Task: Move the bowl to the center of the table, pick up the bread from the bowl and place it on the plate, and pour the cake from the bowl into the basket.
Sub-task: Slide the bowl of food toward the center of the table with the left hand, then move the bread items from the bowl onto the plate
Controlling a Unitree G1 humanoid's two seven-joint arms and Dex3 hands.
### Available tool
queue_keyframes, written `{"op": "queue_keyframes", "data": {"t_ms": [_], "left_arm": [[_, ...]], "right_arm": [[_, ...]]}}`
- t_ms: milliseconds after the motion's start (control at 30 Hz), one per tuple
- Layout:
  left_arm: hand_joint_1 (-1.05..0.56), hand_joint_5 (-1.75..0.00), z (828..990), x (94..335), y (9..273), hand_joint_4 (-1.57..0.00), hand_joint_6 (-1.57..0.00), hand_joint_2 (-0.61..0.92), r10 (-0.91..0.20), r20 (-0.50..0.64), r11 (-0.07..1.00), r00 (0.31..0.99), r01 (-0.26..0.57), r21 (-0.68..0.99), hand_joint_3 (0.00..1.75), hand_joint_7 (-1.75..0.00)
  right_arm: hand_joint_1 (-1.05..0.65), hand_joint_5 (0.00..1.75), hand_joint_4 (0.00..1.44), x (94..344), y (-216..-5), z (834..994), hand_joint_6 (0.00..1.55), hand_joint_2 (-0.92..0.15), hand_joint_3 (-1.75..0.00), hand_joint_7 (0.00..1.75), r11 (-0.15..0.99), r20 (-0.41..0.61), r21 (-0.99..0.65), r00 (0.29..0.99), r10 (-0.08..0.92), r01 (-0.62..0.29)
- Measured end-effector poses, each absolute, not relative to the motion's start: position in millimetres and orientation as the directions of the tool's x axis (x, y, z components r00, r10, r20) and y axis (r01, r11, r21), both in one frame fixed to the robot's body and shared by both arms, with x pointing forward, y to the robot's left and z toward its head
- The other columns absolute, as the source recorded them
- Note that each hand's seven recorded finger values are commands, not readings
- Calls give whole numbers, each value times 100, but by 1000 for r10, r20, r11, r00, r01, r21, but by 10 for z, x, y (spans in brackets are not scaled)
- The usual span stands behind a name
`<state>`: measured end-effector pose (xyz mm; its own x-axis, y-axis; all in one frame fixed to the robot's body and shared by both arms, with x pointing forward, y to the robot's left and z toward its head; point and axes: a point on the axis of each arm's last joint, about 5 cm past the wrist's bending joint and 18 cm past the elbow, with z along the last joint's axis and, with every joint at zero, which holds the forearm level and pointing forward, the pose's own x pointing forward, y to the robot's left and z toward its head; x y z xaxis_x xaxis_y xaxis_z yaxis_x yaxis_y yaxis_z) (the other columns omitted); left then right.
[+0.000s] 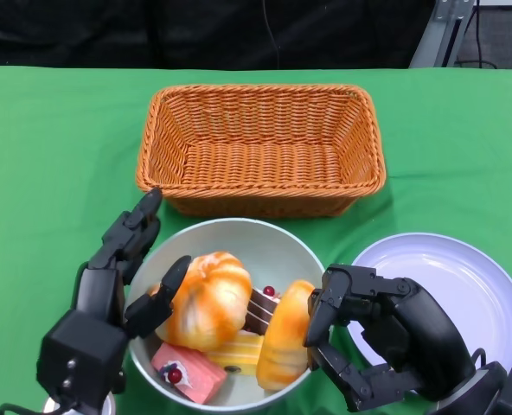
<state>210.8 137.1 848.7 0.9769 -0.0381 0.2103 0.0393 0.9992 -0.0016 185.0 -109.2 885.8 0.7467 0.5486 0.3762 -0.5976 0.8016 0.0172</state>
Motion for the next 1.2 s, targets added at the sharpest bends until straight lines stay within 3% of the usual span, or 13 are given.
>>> {"op": "queue_keyframes", "data": {"t_ms": [233, 467, 633, 800, 867, 933, 1033, 1067, 1200], "left_arm": [[-64, -3, 8451, 2124, 1448, -44, -41, 92, -47, 223, 998, 974, 55, -28, 38, -2], [-53, -8, 8516, 2177, 1535, -63, -62, 92, 55, 274, 998, 960, -59, 7, 24, -7], [-47, -12, 8615, 2204, 1636, -83, -82, 92, 92, 338, 995, 937, -96, -4, 15, -8], [-29, -21, 8706, 2214, 1759, -111, -103, 92, 59, 400, 998, 915, -47, -40, 12, -10], [-19, -39, 8730, 2216, 1791, -116, -116, 92, 26, 428, 999, 904, -10, -40, 20, -10], [-13, -69, 8749, 2224, 1810, -108, -126, 92, -11, 449, 999, 893, 29, -32, 26, -8], [-7, -94, 8787, 2261, 1817, -98, -130, 92, -55, 469, 997, 882, 72, -19, 30, -7], [-7, -103, 8800, 2275, 1816, -94, -130, 92, -61, 474, 997, 878, 79, -18, 31, -8], [-6, -118, 8808, 2291, 1825, -88, -129, 92, -58, 475, 997, 878, 77, -19, 32, -9]], "right_arm": [[-7, 168, 79, 1851, -1094, 8849, 73, -39, -126, 138, 803, 374, 19, 749, 547, -595], [-7, 166, 79, 1854, -1096, 8846, 73, -39, -124, 136, 804, 373, 21, 750, 546, -595], [-9, 160, 79, 1856, -1101, 8846, 74, -42, -116, 133, 806, 373, 21, 752, 543, -592], [-12, 151, 76, 1857, -1109, 8848, 72, -41, -113, 123, 815, 373, 24, 761, 530, -580], [-16, 145, 71, 1859, -1120, 8858, 69, -43, -108, 112, 820, 377, 26, 765, 521, -571], [-19, 141, 68, 1859, -1139, 8876, 69, -45, -102, 106, 827, 384, 22, 769, 511, -561], [-23, 138, 68, 1862, -1172, 8930, 70, -49, -92, 102, 841, 401, 8, 772, 493, -542], [-23, 138, 67, 1863, -1183, 8945, 70, -55, -81, 99, 844, 403, 3, 773, 490, -536], [-22, 135, 65, 1861, -1237, 8995, 69, -65, -61, 94, 852, 414, -25, 771, 485, -523]]}}
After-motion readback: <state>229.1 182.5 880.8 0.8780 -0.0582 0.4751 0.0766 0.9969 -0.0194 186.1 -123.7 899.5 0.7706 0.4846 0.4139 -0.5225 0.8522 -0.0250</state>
